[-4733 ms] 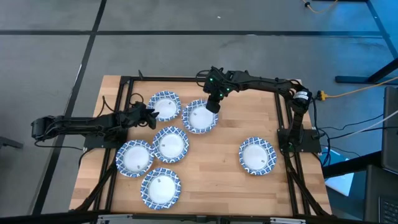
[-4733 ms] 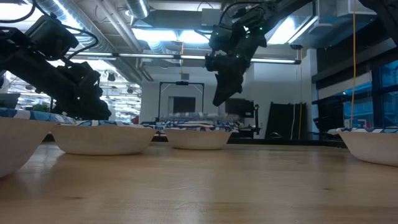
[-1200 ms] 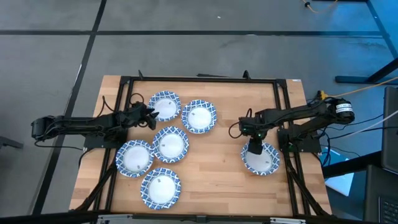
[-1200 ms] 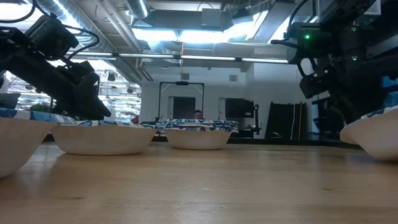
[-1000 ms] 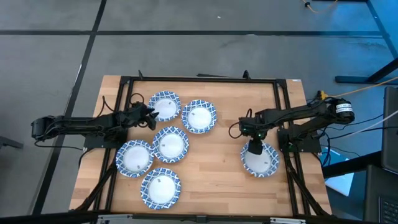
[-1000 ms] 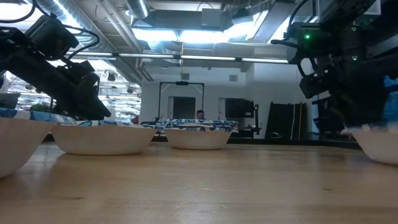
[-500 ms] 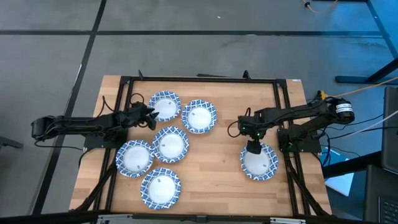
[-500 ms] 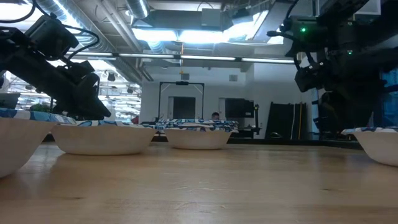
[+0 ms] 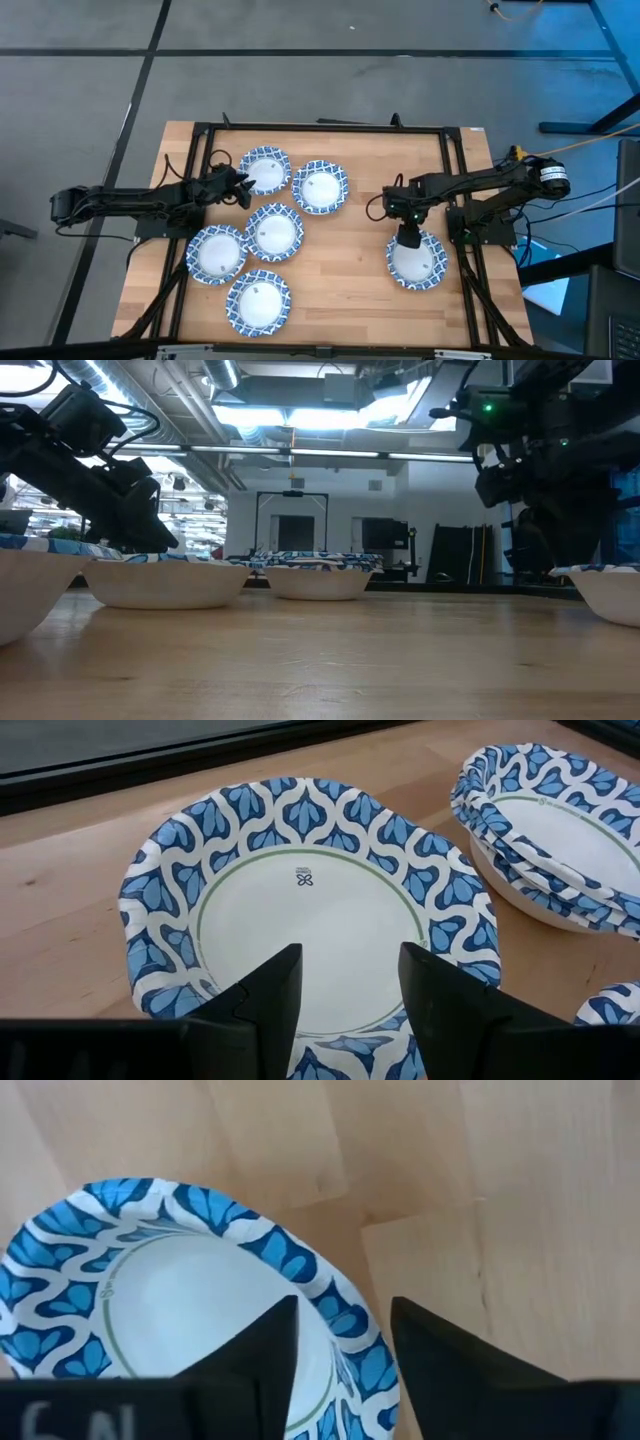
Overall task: Nest bowls inside each other
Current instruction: Stack the white and blue bowl on the white and blue bowl on the table
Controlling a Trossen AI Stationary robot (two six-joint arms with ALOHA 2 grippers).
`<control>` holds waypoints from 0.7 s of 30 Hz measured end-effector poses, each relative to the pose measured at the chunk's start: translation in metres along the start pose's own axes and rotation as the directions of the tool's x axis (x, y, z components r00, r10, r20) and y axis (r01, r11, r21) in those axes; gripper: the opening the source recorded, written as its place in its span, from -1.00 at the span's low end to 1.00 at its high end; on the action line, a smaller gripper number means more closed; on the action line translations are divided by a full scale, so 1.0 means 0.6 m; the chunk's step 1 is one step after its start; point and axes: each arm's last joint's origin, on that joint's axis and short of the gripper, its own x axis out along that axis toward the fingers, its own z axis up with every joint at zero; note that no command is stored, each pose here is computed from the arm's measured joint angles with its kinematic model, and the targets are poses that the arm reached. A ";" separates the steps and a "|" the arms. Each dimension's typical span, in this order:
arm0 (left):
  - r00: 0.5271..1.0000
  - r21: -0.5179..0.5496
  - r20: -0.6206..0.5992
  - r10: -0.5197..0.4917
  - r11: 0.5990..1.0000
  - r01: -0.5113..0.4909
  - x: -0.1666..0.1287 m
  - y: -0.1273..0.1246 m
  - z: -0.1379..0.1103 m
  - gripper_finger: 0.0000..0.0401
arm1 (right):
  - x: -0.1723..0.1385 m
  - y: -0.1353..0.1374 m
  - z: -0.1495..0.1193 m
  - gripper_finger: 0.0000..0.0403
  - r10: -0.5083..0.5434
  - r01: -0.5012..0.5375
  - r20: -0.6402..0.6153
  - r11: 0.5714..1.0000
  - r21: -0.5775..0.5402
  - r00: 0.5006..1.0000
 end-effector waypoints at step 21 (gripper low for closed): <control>1.000 -0.001 0.000 0.000 1.000 0.000 0.000 0.000 0.000 -0.19 | 0.043 0.012 0.006 -0.71 0.015 -0.021 -0.137 0.999 -0.037 0.990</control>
